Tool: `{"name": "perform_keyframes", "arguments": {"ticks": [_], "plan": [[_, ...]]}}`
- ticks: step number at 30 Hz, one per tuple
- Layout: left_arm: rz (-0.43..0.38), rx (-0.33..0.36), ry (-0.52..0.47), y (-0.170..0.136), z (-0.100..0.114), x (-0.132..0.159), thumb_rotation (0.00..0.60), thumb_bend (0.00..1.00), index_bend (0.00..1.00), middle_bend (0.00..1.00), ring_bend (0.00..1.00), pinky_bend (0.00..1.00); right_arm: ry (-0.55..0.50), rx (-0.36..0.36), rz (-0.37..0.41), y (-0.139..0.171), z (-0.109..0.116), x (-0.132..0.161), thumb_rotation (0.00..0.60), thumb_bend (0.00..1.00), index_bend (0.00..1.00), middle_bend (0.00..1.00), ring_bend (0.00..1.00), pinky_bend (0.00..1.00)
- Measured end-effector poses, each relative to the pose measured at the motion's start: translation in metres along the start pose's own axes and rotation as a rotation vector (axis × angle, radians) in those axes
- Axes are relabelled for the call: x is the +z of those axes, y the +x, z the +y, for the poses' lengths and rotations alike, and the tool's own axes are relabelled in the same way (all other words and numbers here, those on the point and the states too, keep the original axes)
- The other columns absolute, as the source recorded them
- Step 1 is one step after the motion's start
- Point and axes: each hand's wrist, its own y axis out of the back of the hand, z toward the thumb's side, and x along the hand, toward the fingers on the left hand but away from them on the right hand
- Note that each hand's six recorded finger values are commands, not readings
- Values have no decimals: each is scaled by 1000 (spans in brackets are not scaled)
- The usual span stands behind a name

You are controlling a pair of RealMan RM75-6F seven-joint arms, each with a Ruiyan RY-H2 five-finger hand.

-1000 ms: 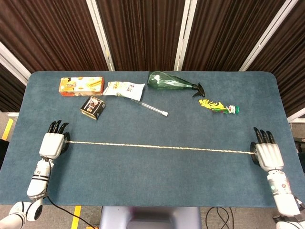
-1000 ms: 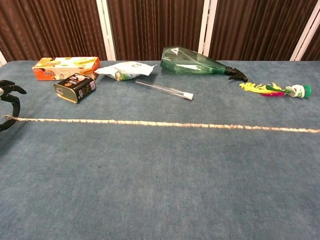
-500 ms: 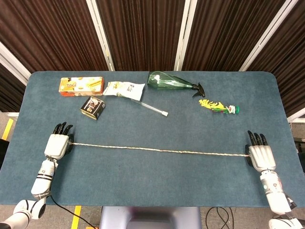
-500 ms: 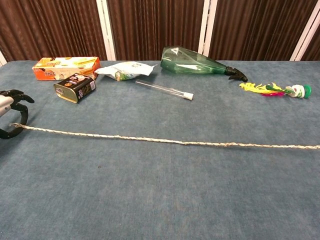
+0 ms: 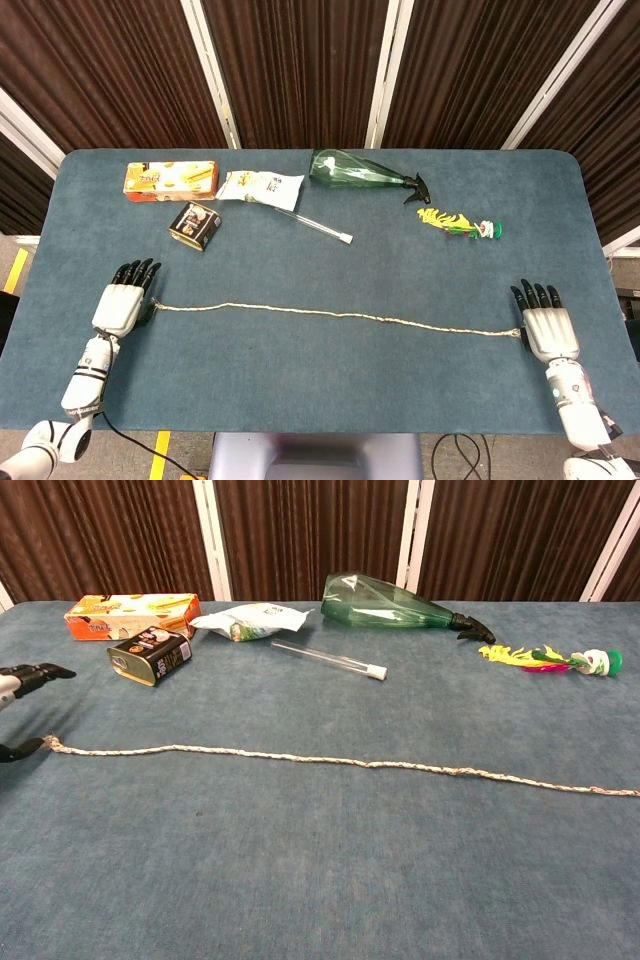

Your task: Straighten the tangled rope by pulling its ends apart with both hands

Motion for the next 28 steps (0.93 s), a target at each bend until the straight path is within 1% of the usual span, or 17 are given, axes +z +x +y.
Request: {"name": "perform_keyframes", "arguments": {"ticks": [4, 9, 10, 12, 14, 17, 19, 21, 24, 28], "plan": [[-22, 40, -87, -12, 16, 1, 600, 427, 0, 0, 0, 89, -31, -40, 9, 11, 12, 0, 600, 490, 0, 0, 0, 0], [-70, 85, -198, -39, 44, 3, 600, 428, 0, 0, 0, 73, -78, -132, 38, 40, 38, 3, 600, 489, 0, 0, 0, 0], [-85, 104, -228, -51, 55, 4, 600, 428, 0, 0, 0, 71, -88, -148, 44, 48, 42, 3, 600, 489, 0, 0, 0, 0], [-97, 123, -254, -67, 67, 4, 600, 428, 0, 0, 0, 63, -117, -180, 51, 66, 52, 4, 600, 480, 0, 0, 0, 0], [-105, 142, -276, -93, 82, 1, 600, 426, 0, 0, 0, 52, -146, -217, 46, 85, 62, 1, 600, 462, 0, 0, 0, 0], [-79, 151, -256, -138, 95, -9, 600, 415, 0, 0, 0, 38, -163, -266, 29, 111, 72, -8, 600, 440, 0, 0, 0, 0], [-72, 143, -203, -159, 98, -10, 600, 413, 0, 0, 0, 37, -166, -287, 33, 123, 77, -11, 600, 436, 0, 0, 0, 0], [-79, 142, -178, -166, 99, -8, 600, 413, 0, 0, 0, 37, -176, -289, 37, 131, 79, -14, 600, 436, 0, 0, 0, 0], [-101, 140, -157, -176, 102, -4, 600, 413, 0, 0, 0, 37, -185, -281, 45, 133, 79, -15, 600, 436, 0, 0, 0, 0], [-84, 135, -128, -178, 101, -7, 600, 414, 0, 0, 0, 37, -189, -272, 49, 135, 80, -16, 600, 436, 0, 0, 0, 0]]}}
